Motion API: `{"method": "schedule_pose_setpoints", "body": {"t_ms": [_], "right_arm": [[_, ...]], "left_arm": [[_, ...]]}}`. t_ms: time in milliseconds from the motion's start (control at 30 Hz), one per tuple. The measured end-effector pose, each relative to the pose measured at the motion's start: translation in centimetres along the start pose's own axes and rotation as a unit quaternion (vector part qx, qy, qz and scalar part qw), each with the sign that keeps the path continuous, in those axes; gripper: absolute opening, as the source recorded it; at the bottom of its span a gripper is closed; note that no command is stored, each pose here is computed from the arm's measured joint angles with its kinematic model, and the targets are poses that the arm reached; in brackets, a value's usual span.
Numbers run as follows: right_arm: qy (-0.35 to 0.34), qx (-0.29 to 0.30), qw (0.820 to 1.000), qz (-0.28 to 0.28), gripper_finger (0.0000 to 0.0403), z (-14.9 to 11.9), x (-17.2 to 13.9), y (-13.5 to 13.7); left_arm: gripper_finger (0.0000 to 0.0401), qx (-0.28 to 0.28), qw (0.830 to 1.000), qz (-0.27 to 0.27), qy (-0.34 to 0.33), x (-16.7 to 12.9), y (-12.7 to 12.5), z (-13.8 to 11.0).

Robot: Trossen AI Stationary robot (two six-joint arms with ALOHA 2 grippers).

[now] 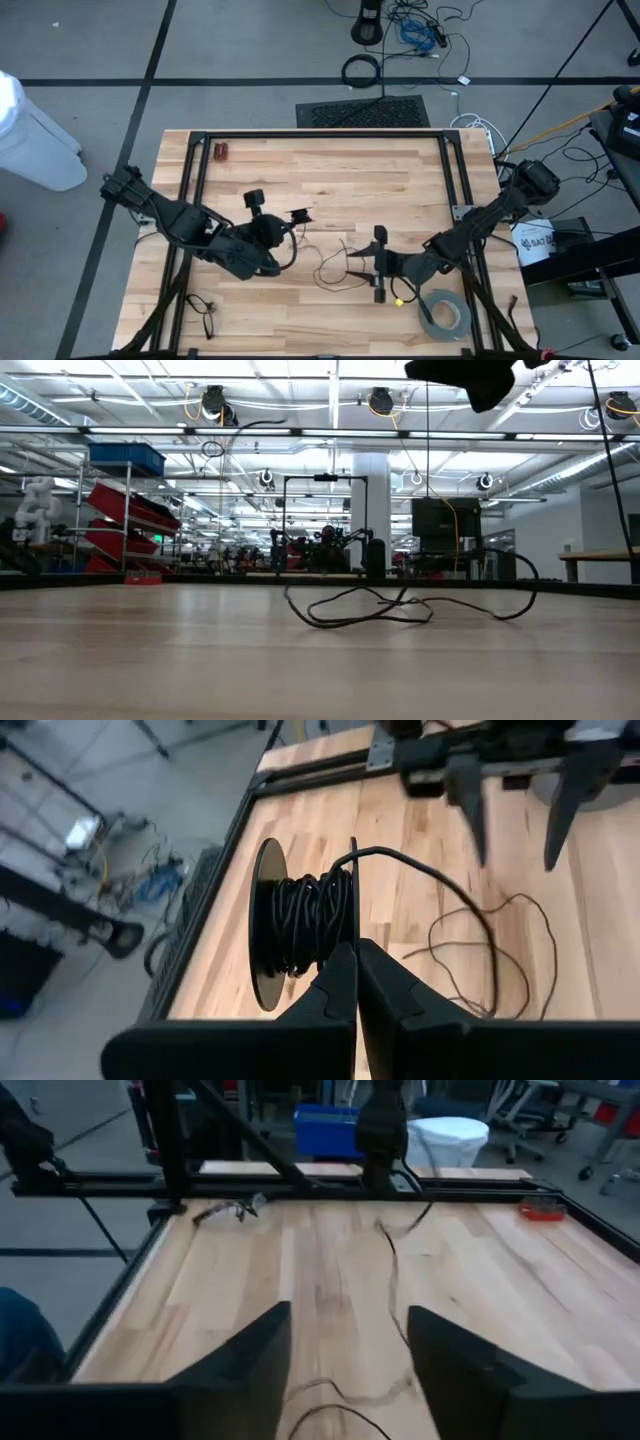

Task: Coil cords
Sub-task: Uncoil the black wire from the spool

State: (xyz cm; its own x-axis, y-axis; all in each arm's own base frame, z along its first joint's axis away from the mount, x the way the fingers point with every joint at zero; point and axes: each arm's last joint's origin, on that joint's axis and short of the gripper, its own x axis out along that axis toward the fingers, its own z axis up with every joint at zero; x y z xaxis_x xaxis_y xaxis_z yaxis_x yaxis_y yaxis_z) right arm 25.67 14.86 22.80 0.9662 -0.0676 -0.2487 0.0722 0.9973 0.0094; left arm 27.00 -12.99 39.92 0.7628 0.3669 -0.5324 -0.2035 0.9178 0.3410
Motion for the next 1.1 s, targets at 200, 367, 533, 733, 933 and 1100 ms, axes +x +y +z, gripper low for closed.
{"method": "schedule_pose_setpoints", "body": {"t_ms": [200,367,533,733,933,1100], "right_arm": [[-0.012,-0.012,1.000,-0.009,0.0253,0.4,0.5,-0.6],[-0.050,-0.021,0.998,-0.014,0.0262,1.3,0.7,-1.0],[-0.069,-0.041,0.996,-0.026,0.0256,1.9,1.1,-1.7],[-0.058,-0.013,0.997,0.049,0.0252,1.9,1.6,-2.1],[-0.034,-0.034,0.998,0.045,0.0252,1.5,2.0,-2.8],[-0.025,-0.051,0.997,0.043,0.0252,1.3,2.5,-3.4]], "left_arm": [[0.0000,0.061,0.996,-0.059,-0.035,1.0,-0.4,1.3],[0.0000,0.068,0.995,-0.057,-0.035,1.4,1.4,1.5],[0.0000,0.064,0.997,-0.047,-0.022,2.5,4.5,1.6],[0.0000,0.028,0.992,-0.119,0.026,1.4,7.0,0.4],[0.0000,-0.031,0.989,-0.139,0.022,-0.1,5.3,-0.4],[0.0000,-0.048,0.994,-0.095,-0.002,1.5,1.3,-3.8]]}}
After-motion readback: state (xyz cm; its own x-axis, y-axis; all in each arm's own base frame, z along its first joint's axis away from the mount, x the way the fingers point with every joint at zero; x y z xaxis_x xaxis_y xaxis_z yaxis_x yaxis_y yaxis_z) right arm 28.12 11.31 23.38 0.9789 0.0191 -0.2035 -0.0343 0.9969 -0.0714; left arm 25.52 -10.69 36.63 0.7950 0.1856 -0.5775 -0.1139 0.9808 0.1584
